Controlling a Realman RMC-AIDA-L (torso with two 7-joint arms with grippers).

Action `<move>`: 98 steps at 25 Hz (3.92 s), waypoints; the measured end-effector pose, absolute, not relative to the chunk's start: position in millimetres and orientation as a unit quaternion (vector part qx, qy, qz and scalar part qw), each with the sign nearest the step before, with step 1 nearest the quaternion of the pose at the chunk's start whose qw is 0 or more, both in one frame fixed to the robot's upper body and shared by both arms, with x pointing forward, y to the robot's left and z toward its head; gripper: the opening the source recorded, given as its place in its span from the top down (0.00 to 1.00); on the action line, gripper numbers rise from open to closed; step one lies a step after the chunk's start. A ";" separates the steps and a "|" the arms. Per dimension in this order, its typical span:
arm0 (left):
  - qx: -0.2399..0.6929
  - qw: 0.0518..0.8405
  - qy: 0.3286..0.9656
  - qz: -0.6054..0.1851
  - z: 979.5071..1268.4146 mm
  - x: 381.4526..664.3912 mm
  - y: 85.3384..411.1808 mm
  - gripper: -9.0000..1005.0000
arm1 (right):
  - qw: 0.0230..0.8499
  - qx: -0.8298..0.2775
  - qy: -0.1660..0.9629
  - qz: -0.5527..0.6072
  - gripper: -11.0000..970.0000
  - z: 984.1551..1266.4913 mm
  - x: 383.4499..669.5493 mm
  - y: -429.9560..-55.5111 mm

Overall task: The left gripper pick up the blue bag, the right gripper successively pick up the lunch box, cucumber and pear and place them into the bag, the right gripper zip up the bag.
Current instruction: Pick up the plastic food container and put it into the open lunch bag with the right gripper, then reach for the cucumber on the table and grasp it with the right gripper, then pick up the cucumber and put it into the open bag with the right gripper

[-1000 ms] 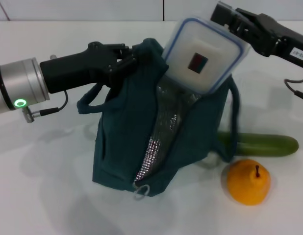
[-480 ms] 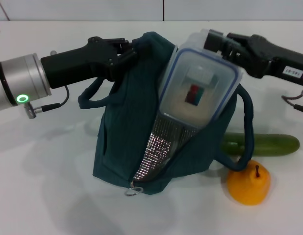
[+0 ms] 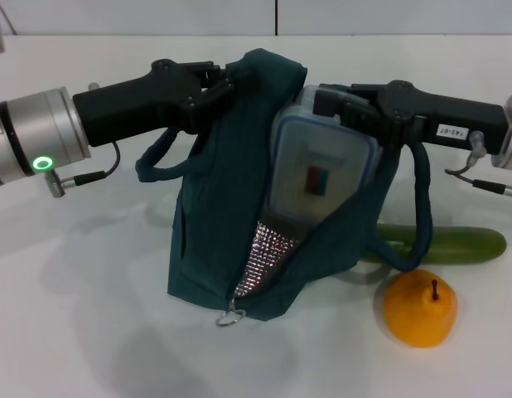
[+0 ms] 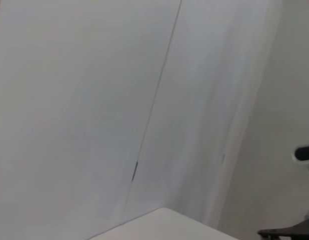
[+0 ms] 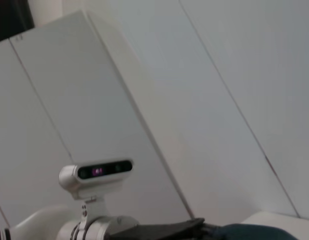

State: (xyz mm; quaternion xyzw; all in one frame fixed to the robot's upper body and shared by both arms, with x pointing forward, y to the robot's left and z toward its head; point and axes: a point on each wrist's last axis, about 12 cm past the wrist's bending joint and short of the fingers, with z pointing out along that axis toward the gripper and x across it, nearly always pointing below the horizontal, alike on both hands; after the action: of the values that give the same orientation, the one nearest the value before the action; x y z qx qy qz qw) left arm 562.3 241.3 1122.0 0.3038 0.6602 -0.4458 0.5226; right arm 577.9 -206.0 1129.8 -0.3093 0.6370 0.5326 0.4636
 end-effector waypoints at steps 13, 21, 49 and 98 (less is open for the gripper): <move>0.294 0.530 0.676 -0.419 1111.0 565.3 244.5 0.86 | 0.530 -0.354 0.577 0.511 0.70 1179.2 580.2 -254.8; 0.289 0.526 0.681 -0.419 1107.5 564.4 245.0 0.86 | 0.384 -0.475 0.703 0.364 0.37 1195.3 592.5 -304.0; 0.287 0.532 0.685 -0.407 1111.7 577.5 237.3 0.87 | 0.168 -0.670 0.709 0.139 0.20 1171.2 594.2 -223.9; 0.285 0.541 0.686 -0.394 1110.9 577.1 243.8 0.87 | 0.322 -0.454 0.827 0.081 0.41 1167.1 611.6 -280.8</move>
State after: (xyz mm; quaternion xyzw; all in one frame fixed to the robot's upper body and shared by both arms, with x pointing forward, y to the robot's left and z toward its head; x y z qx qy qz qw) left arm 577.1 243.8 1110.9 0.2848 0.6862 -0.3936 0.5414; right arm 611.6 -280.8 1167.1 -0.4537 0.8268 0.0814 0.3222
